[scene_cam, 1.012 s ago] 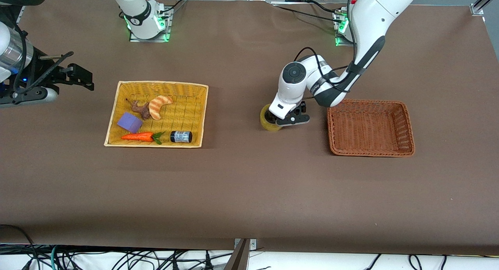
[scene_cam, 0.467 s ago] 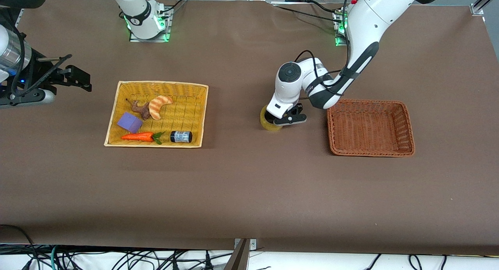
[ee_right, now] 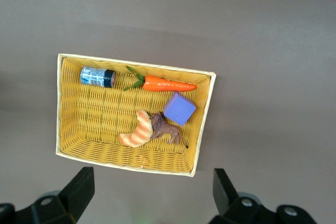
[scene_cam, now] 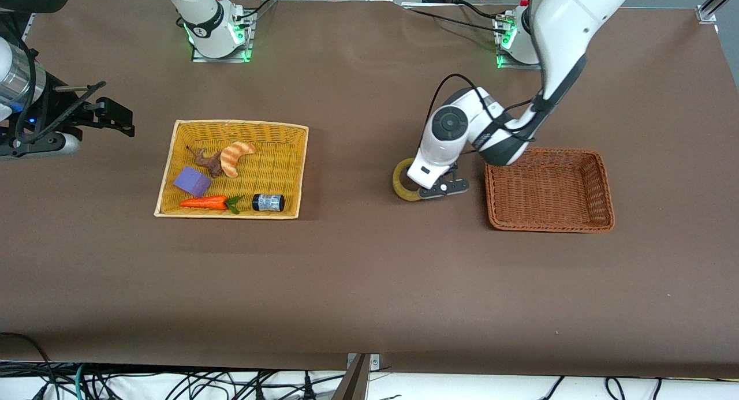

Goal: Transfer tape with both arms
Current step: 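Lift the tape with the left gripper and lower it into the basket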

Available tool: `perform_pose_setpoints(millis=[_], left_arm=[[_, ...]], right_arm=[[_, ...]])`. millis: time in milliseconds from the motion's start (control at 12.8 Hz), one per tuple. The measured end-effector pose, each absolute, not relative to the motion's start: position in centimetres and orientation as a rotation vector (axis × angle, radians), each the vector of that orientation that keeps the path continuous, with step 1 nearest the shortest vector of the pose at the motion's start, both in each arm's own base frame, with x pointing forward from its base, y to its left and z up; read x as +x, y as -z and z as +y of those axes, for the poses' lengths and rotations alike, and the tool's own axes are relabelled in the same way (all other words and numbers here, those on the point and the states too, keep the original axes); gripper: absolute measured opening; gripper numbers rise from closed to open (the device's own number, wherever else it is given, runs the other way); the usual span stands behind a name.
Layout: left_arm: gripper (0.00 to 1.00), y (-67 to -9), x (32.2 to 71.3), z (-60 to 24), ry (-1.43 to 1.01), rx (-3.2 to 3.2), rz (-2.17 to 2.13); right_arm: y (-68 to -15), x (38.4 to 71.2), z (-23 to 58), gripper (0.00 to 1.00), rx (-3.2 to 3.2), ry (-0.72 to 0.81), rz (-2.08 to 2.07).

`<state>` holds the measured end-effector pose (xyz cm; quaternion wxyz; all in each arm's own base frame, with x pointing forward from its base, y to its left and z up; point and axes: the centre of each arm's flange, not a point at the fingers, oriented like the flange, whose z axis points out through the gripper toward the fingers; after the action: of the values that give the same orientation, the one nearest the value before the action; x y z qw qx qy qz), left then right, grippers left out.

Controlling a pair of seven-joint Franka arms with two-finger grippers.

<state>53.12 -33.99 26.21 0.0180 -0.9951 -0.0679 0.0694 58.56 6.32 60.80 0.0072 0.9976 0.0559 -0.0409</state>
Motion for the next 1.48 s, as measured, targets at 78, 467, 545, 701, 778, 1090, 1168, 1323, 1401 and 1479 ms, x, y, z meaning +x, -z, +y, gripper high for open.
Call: perform_pose_setpoints(millis=[78,467,545,701,778,1090,1168,1323,1401,1479], left_arm=[[0.22,-29.2,54.3,-32.2,-0.256,-3.066,-0.123],[0.22,-34.5,61.0,-13.3,-0.321,-2.999,0.327],[0.22,-33.8,61.6,-9.3,-0.361,-3.019,0.380],[0.22,-32.6,61.9,-4.0,-0.393,-3.034,0.459],[0.22,-32.1,61.8,-3.0,-0.379,-3.034,0.470],[0.22,-26.1,59.9,-3.6,-0.213,-3.051,0.518],[0.22,-23.9,58.8,-3.7,-0.173,-3.057,0.527],[0.22,-20.6,56.7,-3.8,-0.130,-3.066,0.538],[0.22,-20.0,56.3,-3.6,-0.118,-3.068,0.536],[0.22,-20.1,56.3,-3.6,-0.108,-3.068,0.535]], right_arm=[[-60.8,58.6,6.3,1.00,3.119,0.128,0.175],[-60.8,58.6,6.3,1.00,3.118,0.127,0.173],[-60.8,58.6,6.3,1.00,3.118,0.127,0.172],[-60.8,58.6,6.3,1.00,3.118,0.127,0.172],[-60.8,58.6,6.3,1.00,3.118,0.127,0.172],[-60.8,58.6,6.3,1.00,3.118,0.127,0.171],[-60.8,58.6,6.3,1.00,3.118,0.127,0.171],[-60.8,58.6,6.3,1.00,3.118,0.127,0.171],[-60.8,58.6,6.3,1.00,3.118,0.127,0.171],[-60.8,58.6,6.2,1.00,3.117,0.127,0.171]])
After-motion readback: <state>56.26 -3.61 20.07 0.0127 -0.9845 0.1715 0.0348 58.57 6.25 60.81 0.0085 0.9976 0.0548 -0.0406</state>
